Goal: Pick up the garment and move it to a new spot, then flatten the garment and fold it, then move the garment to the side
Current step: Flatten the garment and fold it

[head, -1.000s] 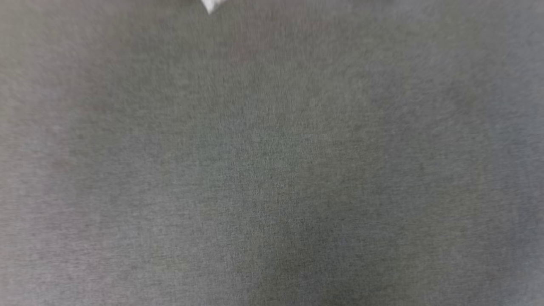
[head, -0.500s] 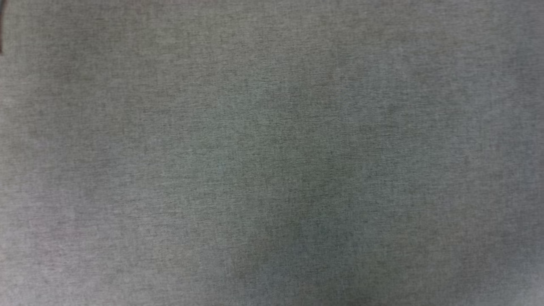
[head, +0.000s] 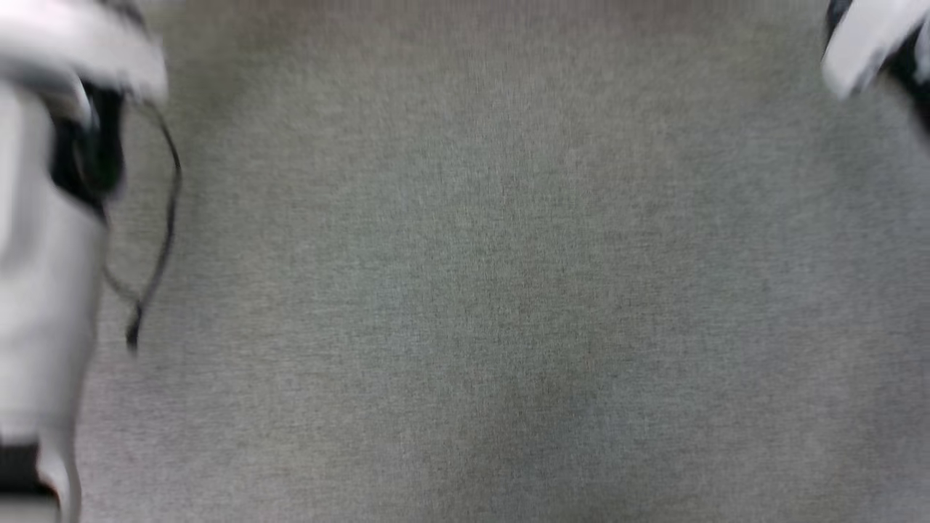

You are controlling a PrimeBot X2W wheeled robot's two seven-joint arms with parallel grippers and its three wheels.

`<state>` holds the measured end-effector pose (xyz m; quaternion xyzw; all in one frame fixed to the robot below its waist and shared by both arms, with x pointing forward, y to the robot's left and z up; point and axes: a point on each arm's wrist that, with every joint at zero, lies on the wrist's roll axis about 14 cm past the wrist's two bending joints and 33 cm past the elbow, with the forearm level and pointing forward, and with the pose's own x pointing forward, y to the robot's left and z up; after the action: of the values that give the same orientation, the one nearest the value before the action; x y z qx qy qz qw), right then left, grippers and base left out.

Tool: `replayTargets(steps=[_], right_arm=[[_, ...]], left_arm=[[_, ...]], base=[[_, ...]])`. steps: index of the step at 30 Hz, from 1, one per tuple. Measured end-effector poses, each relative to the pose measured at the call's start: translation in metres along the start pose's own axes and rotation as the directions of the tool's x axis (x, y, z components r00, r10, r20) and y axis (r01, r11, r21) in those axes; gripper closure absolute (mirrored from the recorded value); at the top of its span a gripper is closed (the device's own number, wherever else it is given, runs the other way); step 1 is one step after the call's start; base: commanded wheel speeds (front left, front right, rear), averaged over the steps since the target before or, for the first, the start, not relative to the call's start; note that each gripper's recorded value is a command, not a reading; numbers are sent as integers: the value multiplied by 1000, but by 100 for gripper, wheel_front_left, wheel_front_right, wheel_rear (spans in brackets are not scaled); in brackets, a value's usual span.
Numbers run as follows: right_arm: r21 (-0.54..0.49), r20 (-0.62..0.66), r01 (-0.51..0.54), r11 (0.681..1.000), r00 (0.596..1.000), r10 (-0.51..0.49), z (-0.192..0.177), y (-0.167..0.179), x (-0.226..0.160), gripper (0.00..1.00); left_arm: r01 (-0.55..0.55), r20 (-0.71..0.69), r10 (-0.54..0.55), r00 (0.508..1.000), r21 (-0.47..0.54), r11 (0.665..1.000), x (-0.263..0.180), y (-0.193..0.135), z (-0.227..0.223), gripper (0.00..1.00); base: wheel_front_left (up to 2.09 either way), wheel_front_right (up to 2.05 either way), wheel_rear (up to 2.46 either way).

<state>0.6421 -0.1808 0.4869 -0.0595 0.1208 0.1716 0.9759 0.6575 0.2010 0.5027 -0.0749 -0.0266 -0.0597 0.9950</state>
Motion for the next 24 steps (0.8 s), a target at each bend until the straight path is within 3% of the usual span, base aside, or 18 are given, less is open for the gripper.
replayTargets(steps=[11,24], right_arm=[[142,-141,-30,989,989,50,-86,50,-116,100],[261,-195,39,964,981,13,-127,82,-237,100]], left_arm=[[-121,-243,113,963,-18,993,-171,16,-50,100],[-233,-387,174,905,-111,966,-314,-6,-42,100]], base=[[0,0,0],[0,0,0]])
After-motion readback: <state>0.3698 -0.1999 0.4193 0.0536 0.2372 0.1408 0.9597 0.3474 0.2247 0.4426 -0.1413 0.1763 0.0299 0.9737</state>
